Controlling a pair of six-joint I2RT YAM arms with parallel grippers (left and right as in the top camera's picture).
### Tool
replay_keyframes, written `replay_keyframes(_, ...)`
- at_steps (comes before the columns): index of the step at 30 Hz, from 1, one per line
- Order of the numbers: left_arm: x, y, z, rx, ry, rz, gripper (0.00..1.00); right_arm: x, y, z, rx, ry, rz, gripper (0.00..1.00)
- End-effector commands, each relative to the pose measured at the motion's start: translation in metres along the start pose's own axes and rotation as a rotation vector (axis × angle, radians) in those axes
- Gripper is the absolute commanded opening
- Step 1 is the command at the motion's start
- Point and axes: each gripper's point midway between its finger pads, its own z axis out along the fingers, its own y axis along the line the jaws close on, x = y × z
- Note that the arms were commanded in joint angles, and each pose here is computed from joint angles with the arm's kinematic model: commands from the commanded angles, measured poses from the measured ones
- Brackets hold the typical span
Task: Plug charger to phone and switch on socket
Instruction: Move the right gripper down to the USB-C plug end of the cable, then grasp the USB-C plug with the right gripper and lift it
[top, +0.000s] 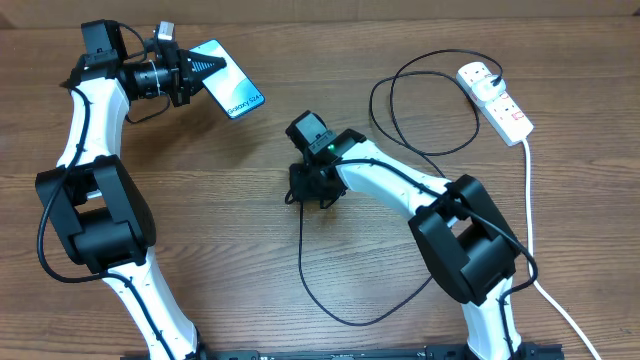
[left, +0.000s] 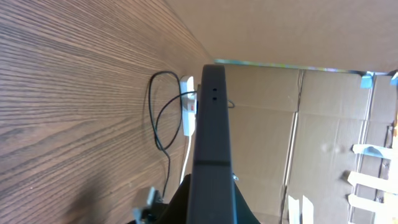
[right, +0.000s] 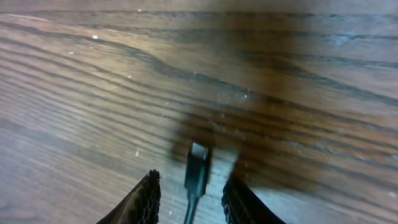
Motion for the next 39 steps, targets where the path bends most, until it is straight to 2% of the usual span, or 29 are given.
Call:
replay_keyframes(1,0.004,-0.02,-0.004,0.066,0.03,0.016,0.04,-0.007,-0.001,0.007,0.024,-0.02,0.028,0.33)
replay_keyframes(6,0.006,-0.023,-0.005,0.083,0.041,0.014,0.04,-0.007,-0.001,0.007,0.025,-0.02,0.031,0.27)
replay_keyframes(10,0.007,-0.025,-0.005,0.092,0.048,0.013,0.04,-0.006,-0.001,0.006,0.027,-0.015,0.032,0.06)
replay_keyframes(11,0.007,-0.025,-0.005,0.092,0.048,0.013,0.04,-0.006,-0.001,0.006,0.026,-0.017,0.032,0.04)
replay_keyframes(14,0.007,-0.025,-0.005,0.092,0.048,0.013,0.04,-0.013,0.001,0.0,0.031,-0.03,0.033,0.04)
replay_keyframes(17,0.008,-0.025,-0.005,0.095,0.051,0.009,0.04,-0.032,-0.021,-0.025,0.199,-0.099,0.011,0.04)
replay_keyframes(20,0.008,-0.025,-0.005,0.095,0.05,0.01,0.04,-0.046,-0.04,-0.046,0.355,-0.147,-0.1,0.04)
replay_keyframes(23,0.008,-0.025,-0.005,0.095,0.05,0.01,0.04,-0.052,-0.048,-0.056,0.426,-0.144,-0.25,0.04)
replay_keyframes(30,0.008,-0.025,-0.005,0.094,0.051,0.01,0.04,-0.063,-0.055,-0.051,0.346,-0.127,-0.291,0.04)
replay_keyframes(39,0.01,-0.026,-0.002,0.094,0.058,0.016,0.04,-0.051,-0.076,-0.037,0.209,-0.031,-0.233,0.04)
